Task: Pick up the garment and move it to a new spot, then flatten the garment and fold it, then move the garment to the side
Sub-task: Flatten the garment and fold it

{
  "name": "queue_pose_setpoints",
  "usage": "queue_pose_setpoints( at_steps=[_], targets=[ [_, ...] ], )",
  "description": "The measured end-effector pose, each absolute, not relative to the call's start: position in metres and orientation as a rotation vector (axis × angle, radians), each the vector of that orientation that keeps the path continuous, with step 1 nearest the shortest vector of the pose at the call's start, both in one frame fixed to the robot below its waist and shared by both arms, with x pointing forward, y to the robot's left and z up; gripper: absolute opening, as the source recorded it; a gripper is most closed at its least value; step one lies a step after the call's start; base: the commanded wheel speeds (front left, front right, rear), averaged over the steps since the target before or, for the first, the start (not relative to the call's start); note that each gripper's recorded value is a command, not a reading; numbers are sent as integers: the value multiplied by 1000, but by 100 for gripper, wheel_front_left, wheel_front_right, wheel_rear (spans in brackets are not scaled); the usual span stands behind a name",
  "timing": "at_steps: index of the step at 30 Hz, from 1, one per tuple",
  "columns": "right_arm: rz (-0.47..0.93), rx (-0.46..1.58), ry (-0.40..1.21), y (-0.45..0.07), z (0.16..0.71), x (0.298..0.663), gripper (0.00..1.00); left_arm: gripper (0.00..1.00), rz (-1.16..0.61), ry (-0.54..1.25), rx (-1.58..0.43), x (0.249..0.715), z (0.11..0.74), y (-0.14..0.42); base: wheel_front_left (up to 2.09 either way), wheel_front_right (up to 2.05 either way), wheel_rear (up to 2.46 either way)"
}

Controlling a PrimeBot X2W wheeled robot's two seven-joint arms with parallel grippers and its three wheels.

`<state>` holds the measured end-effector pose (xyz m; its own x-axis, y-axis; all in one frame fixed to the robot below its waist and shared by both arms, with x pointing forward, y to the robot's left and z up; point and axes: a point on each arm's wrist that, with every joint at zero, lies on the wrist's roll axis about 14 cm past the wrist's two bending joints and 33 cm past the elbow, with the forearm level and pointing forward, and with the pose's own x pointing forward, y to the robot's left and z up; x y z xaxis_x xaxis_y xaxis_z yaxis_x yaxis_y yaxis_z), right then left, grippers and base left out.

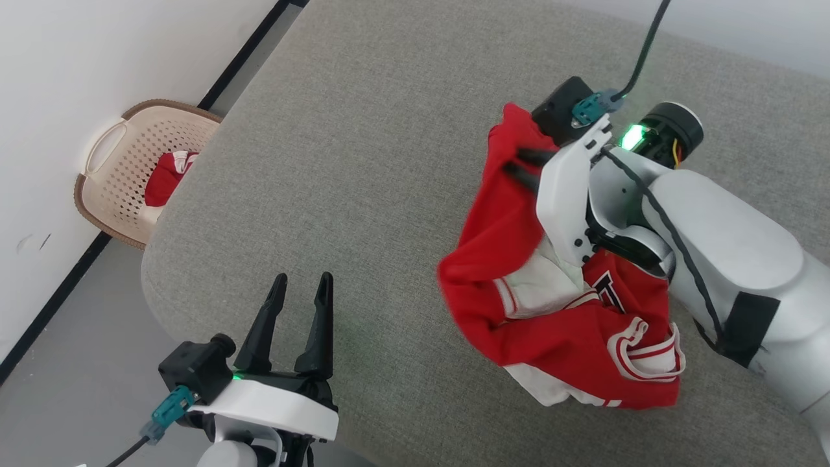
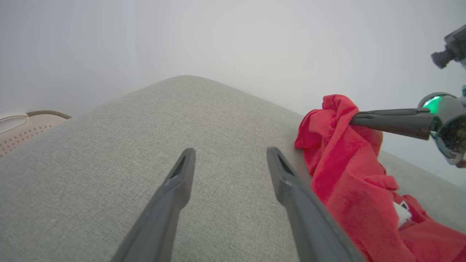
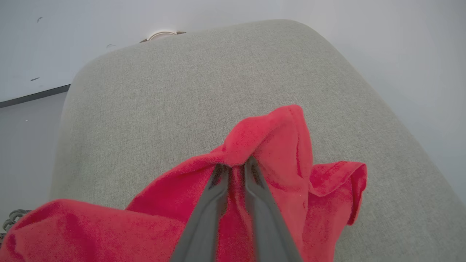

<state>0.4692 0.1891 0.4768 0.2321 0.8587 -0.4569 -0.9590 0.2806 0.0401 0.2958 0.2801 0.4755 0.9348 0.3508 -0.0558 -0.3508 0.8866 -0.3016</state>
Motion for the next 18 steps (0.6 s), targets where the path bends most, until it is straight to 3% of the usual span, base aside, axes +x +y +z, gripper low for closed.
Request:
queue_pose_setpoints(
  at_steps=[12, 18],
  targets=[
    [1277, -263, 398, 177, 498, 469, 100, 100, 350, -16, -316, 292, 479, 276, 0, 0, 0],
    [1297, -309, 480, 157, 493, 455, 100, 100, 336, -25, -316, 292, 481, 273, 0, 0, 0]
  ],
)
